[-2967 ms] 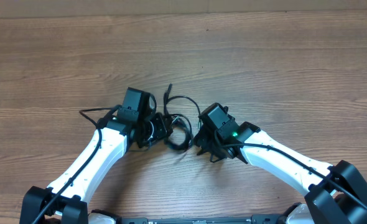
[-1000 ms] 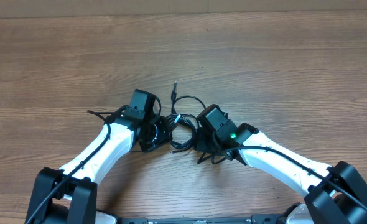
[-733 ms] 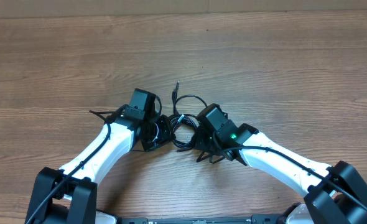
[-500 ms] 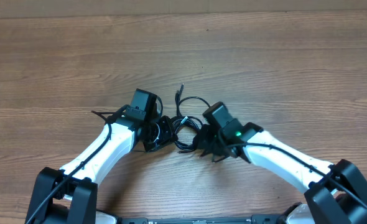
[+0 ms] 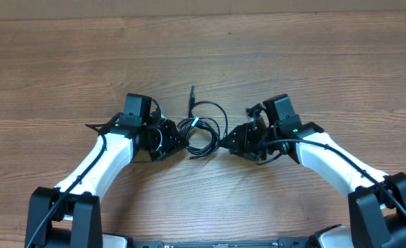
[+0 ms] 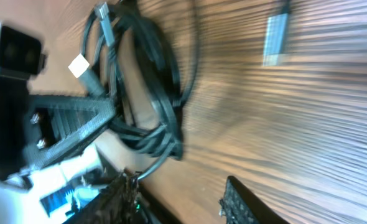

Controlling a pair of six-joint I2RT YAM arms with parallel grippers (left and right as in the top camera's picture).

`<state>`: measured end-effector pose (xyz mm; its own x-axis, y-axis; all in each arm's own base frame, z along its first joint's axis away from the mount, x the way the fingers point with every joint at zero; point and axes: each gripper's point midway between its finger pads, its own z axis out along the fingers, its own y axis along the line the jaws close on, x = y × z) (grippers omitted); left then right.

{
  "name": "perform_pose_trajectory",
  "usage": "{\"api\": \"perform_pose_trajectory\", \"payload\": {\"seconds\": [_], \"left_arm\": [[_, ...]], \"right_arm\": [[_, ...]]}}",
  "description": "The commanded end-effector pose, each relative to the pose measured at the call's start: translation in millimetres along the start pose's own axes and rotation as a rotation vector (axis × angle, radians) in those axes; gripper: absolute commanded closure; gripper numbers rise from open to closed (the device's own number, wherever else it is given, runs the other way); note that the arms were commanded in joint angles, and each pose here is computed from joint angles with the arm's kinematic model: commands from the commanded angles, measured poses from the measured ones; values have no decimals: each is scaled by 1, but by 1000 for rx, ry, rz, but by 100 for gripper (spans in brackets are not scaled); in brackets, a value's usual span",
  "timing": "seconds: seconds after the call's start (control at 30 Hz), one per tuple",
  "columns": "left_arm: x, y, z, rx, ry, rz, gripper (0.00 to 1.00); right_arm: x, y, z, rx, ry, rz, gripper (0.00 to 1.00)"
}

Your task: Untangle cables

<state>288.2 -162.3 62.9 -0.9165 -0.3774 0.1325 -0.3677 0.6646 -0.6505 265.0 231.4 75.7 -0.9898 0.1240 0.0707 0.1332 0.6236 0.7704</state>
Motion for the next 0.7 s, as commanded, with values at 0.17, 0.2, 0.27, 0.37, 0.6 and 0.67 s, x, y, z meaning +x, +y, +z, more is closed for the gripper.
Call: {"api": "perform_pose_trajectory", "payload": {"seconds": [0.17,0.2,0.27,0.37,0.6,0.67], "left_arm": [[19,-35,-8,184,98,114,96],[20,-36,-8,192,105,119,96],[22,-38,-9,207,117,126,96],[22,-39,-9,212,118,136,96],[20,-37,-9,202,102,163,96],[15,-33,-10,189,82,168,96]], "right_arm": [[13,21,6,-95,63,-32,60],[12,22,5,-98,60,-33,60],[11,23,5,-104,58,-38,61],[13,29,4,-135,75,-50,66],[11,37,0,-189,79,-80,74],[9,34,-4,-190,75,-83,73]]}}
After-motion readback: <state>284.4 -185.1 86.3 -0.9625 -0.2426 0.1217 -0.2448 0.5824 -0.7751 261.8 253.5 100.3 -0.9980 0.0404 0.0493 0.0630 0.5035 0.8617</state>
